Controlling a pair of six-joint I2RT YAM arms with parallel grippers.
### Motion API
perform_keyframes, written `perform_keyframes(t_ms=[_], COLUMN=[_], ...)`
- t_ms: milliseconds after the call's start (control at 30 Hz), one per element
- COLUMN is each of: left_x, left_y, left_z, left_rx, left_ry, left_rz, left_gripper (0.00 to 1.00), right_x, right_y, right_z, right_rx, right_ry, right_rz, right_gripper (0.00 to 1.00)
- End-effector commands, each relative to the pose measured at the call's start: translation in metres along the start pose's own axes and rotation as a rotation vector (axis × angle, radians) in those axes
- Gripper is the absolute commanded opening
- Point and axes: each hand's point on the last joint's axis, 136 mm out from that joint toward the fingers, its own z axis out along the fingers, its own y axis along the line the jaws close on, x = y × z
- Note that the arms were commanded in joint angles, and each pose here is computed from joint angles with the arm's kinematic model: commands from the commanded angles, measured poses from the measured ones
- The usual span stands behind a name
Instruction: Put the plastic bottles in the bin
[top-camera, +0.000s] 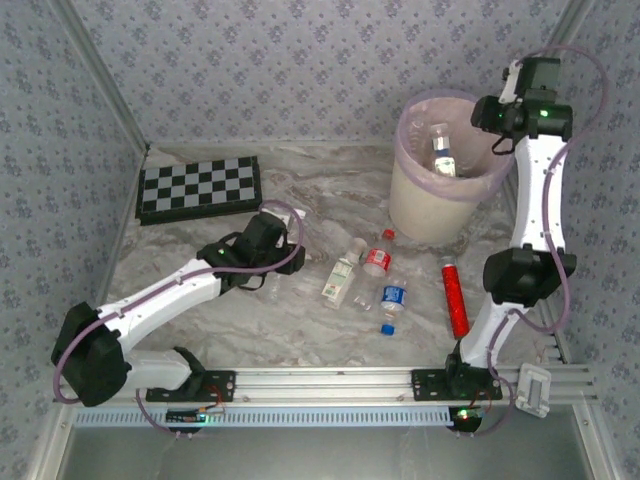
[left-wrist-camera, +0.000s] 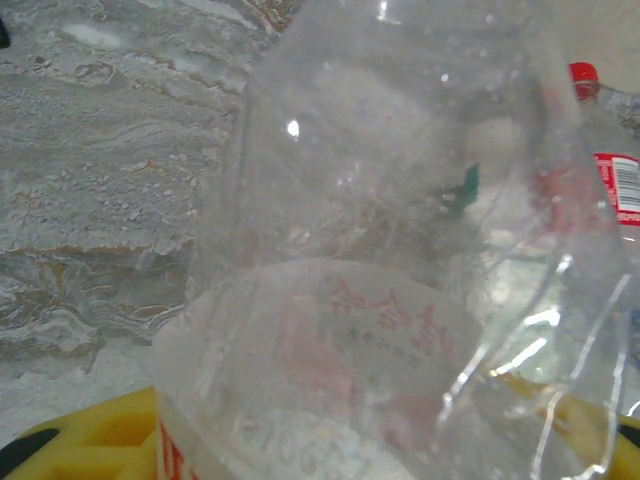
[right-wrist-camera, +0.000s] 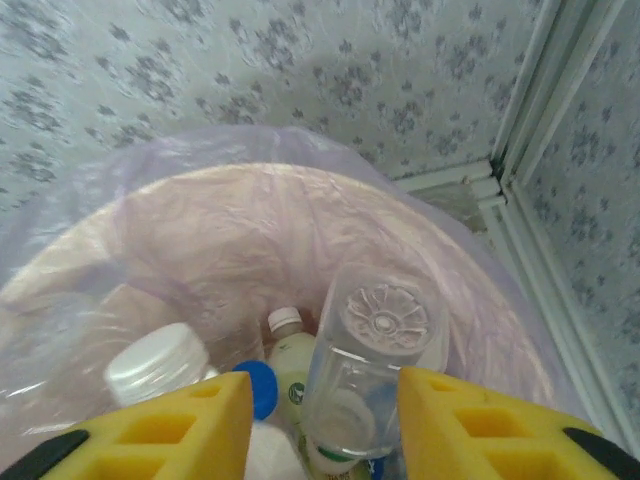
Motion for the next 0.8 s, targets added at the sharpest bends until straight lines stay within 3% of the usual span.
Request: perform_keyframes(t_ms=[0,100,200,367,500,600,767], left_x=[-0.015,-0.019,-0.027,-0.045,-0.064,-0.082,-0.099], left_y=[-0.014,-0.017,-0.024,-0.040,-0.053,-0.066,-0.088], left_z=[-0.010,-0.014,-0.021,-0.033,-0.042,-0.050,-0.053], left_rx=[0.083,0.108,0.135,0.213,0.266,0.302,0.372], left_ry=[-0.067,-0.101,-0.133,-0.212,-0.289,-0.336,-0.344], left_rz=[0.015,0.051,0.085,0.126,0.154,0.183,0.213], left_gripper=[0.51,0.51,0.51,0.51,0.52,0.52,0.52], right_x=[0.028,0.032,0.022,0.000,0.012,0.042,0.099], right_y=[-0.007,-0.012,-0.008,0.014,0.072,0.128,0.197], right_z=[0.037,0.044,0.025,-0.045,-0.100,-0.123,-0.141], right_rx=[-0.009,-0.018,-0.014,-0.077,-0.385,-0.633,-0.820], right_ry=[0.099,0.097,0.046,-0.106,-0.146,-0.078,0.057], right_rz=[0.031,0.056,0.044,0.039,0.068,0.039,-0.103], right_gripper=[0.37,0.32,0.34,0.51,0.68,0.79,0.92])
